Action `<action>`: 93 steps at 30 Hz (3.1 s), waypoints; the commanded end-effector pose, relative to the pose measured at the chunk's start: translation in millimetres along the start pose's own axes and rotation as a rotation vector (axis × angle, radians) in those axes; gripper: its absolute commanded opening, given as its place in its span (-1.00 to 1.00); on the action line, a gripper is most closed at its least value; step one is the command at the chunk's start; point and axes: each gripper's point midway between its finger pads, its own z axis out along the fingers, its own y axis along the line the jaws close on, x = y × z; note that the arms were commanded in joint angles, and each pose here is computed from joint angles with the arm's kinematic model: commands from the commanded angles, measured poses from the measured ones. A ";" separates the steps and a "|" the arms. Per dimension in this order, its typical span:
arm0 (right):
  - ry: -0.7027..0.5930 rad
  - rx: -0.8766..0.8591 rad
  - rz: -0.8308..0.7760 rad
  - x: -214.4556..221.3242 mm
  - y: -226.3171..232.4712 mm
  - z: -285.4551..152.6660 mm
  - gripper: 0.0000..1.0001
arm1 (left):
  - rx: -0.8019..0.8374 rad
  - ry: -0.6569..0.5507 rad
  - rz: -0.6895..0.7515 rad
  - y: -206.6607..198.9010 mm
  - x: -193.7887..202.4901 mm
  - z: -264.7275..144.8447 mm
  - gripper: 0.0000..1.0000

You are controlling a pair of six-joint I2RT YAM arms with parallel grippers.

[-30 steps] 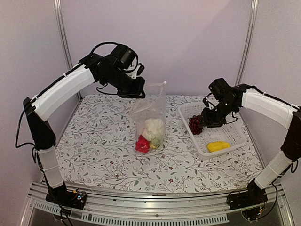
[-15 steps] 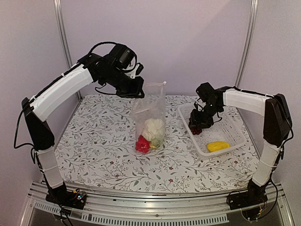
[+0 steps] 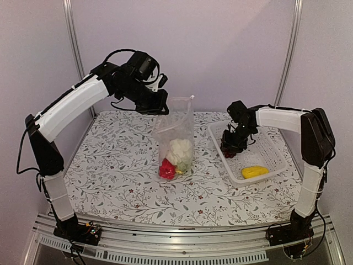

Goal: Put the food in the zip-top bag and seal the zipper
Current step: Pick up the fake fruit from the bin, then place the fake fruit in the zipper food storage bag.

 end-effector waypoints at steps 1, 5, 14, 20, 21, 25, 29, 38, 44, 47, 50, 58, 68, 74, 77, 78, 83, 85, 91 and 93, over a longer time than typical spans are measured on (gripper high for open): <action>0.014 -0.008 0.026 -7.6 0.7 21.2 -0.07 | 0.020 -0.012 0.006 -0.1 -4.6 -9.4 -0.93; 0.045 0.051 0.042 -1.3 -13.6 42.4 -0.12 | 0.022 -0.014 0.009 -0.7 -7.0 -9.1 -0.93; -0.046 0.110 0.019 -13.6 -25.0 26.3 -0.74 | 0.027 -0.002 0.009 0.1 -6.8 -2.4 -0.92; -0.098 0.114 -0.040 -12.3 -24.0 -17.4 -0.96 | 0.031 -0.006 0.011 0.5 -10.6 0.6 -0.92; -0.103 0.111 -0.047 -11.1 -24.1 -23.6 -0.97 | 0.033 -0.005 0.012 0.3 -11.2 1.5 -0.92; -0.157 0.115 -0.076 -13.6 -21.8 -60.8 -1.00 | 0.040 -0.004 0.016 0.7 -12.5 5.4 -0.92; -0.227 0.118 -0.109 -19.7 -17.6 -103.7 -1.00 | 0.046 0.000 0.022 0.9 -12.9 8.1 -0.92; -0.368 0.049 -0.173 -31.1 9.2 -210.5 -1.00 | 0.055 -0.002 0.024 1.5 -14.8 9.7 -0.93; -0.435 -0.133 -0.247 -32.4 55.7 -266.4 -1.00 | 0.065 -0.016 0.024 -0.6 -18.0 9.1 -0.93; -0.491 -0.249 -0.291 -32.6 87.2 -298.9 -1.00 | 0.070 -0.022 0.019 -1.4 -19.6 8.8 -0.93; -0.540 -0.363 -0.334 -30.6 118.2 -324.3 -1.00 | 0.082 -0.025 0.016 -4.4 -20.8 8.6 -0.93; -0.572 -0.664 -0.424 -18.5 181.9 -362.3 -1.00 | 0.097 -0.026 0.010 -7.0 -22.8 8.6 -0.93; -0.585 -0.953 -0.485 -9.8 236.8 -396.0 -1.00 | 0.106 -0.025 0.004 -8.8 -24.2 10.6 -0.93; -0.537 -1.036 -0.496 -5.7 260.8 -387.6 -1.00 | 0.118 -0.042 -0.003 -11.9 -28.5 6.6 -0.93; -0.502 -1.081 -0.502 -0.5 274.1 -382.1 -1.00 | 0.120 -0.045 -0.004 -12.3 -29.1 6.5 -0.93; -0.494 -1.094 -0.505 1.0 277.7 -380.8 -1.00 | 0.121 -0.046 -0.007 -12.5 -29.4 6.2 -0.93; -0.442 -1.119 -0.501 3.8 290.7 -364.4 -1.00 | 0.109 -0.057 -0.039 -9.2 -31.6 3.0 -0.94; -0.426 -1.114 -0.501 4.0 291.2 -356.9 -1.00 | 0.112 -0.059 -0.053 -8.9 -31.8 1.6 -0.93; -0.370 -1.074 -0.488 8.2 285.0 -327.7 -1.00 | 0.106 -0.070 -0.061 -5.2 -33.5 -1.8 -0.94; -0.348 -1.058 -0.481 11.1 281.2 -318.9 -1.00 | 0.101 -0.072 -0.064 -3.8 -33.3 -3.0 -0.94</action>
